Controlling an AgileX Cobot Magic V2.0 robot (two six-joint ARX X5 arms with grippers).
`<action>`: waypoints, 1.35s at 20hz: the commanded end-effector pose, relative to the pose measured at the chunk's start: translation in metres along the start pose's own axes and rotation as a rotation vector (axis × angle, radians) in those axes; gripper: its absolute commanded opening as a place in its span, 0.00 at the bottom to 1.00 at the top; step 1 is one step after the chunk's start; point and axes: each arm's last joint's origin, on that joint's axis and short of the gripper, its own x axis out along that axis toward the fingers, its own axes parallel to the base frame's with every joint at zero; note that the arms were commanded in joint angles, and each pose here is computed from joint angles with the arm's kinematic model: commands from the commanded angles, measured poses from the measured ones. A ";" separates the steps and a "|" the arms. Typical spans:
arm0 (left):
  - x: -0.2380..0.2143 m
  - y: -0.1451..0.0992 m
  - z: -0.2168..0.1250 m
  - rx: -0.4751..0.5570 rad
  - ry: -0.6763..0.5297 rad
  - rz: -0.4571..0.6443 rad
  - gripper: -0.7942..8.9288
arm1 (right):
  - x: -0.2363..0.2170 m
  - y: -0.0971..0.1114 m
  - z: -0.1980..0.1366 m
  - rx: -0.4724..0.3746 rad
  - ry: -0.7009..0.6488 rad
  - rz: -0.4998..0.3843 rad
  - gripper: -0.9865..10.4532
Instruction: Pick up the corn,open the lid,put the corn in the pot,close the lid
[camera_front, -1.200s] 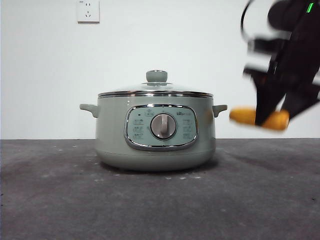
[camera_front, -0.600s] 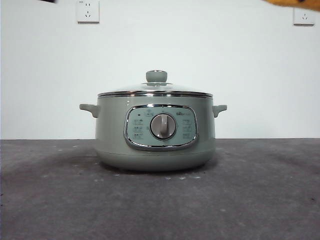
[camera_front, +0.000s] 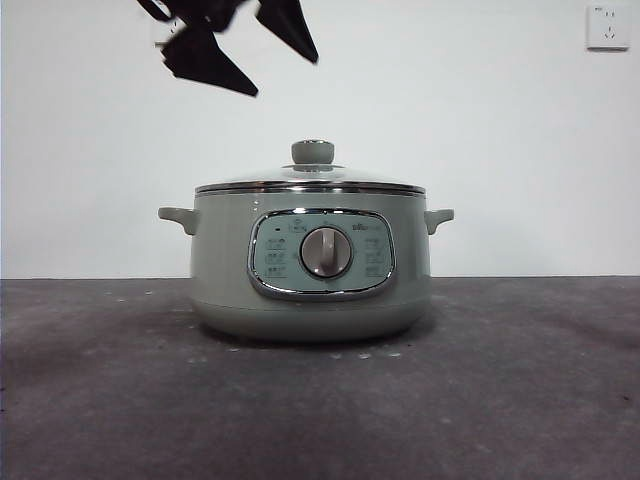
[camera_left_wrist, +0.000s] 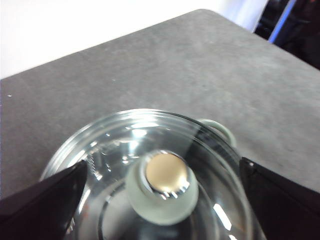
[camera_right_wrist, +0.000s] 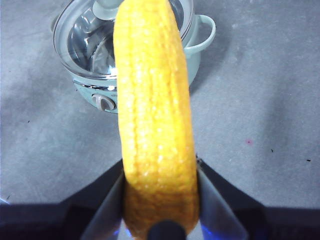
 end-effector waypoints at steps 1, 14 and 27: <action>0.023 0.000 -0.001 0.018 0.026 -0.005 0.66 | -0.001 0.001 0.000 0.003 -0.006 0.006 0.08; 0.066 -0.005 -0.023 0.087 0.165 0.076 0.66 | -0.001 0.001 0.001 0.002 -0.008 0.005 0.08; 0.077 -0.003 -0.032 0.056 0.193 0.074 0.38 | 0.000 0.000 0.001 -0.004 -0.003 0.003 0.08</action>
